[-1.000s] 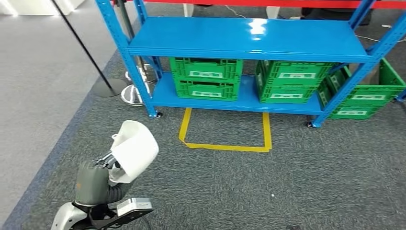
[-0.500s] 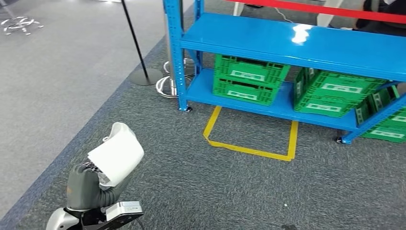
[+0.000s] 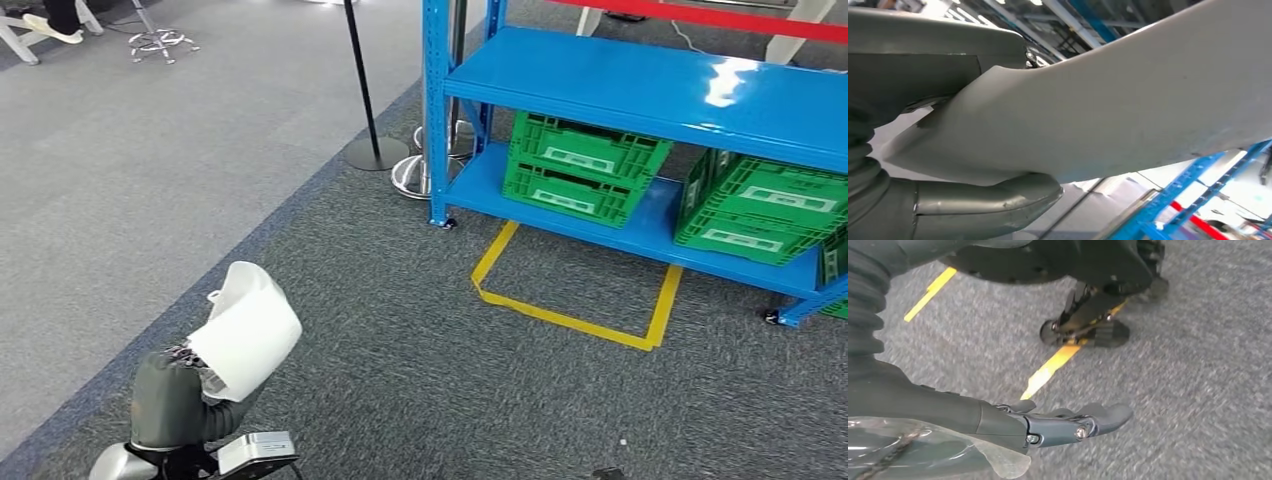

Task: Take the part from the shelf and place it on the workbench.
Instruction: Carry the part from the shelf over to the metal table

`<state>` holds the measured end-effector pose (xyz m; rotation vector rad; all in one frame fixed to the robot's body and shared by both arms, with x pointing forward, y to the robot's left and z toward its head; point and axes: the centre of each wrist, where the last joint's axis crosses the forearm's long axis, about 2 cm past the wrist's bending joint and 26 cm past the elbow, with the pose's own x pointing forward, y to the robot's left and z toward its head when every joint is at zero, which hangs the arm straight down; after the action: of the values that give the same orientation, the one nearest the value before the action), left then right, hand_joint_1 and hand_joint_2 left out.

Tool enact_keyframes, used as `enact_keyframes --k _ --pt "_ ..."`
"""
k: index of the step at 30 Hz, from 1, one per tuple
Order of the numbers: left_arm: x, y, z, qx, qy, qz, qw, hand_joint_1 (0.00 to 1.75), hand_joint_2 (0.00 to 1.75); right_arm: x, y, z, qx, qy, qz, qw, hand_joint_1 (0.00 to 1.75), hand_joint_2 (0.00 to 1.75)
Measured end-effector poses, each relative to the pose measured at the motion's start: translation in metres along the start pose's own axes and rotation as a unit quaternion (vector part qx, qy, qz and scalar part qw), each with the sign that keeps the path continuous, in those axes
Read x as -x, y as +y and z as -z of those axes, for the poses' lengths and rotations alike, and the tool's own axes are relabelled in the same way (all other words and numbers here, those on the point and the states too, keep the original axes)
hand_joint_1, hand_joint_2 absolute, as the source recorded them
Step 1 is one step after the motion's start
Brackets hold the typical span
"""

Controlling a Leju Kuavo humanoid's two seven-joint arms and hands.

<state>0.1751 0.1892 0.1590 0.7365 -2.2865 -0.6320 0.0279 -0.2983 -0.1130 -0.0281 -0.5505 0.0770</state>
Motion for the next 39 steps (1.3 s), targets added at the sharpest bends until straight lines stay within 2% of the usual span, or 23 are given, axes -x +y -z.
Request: enact_keyframes --k 39 --pt "0.0006 -0.0012 0.0106 -0.006 -0.009 0.006 1.000 1.75 1.75 -0.0061 0.0053 0.0028 0.002 -0.005 0.011 1.000 0.00 1.75"
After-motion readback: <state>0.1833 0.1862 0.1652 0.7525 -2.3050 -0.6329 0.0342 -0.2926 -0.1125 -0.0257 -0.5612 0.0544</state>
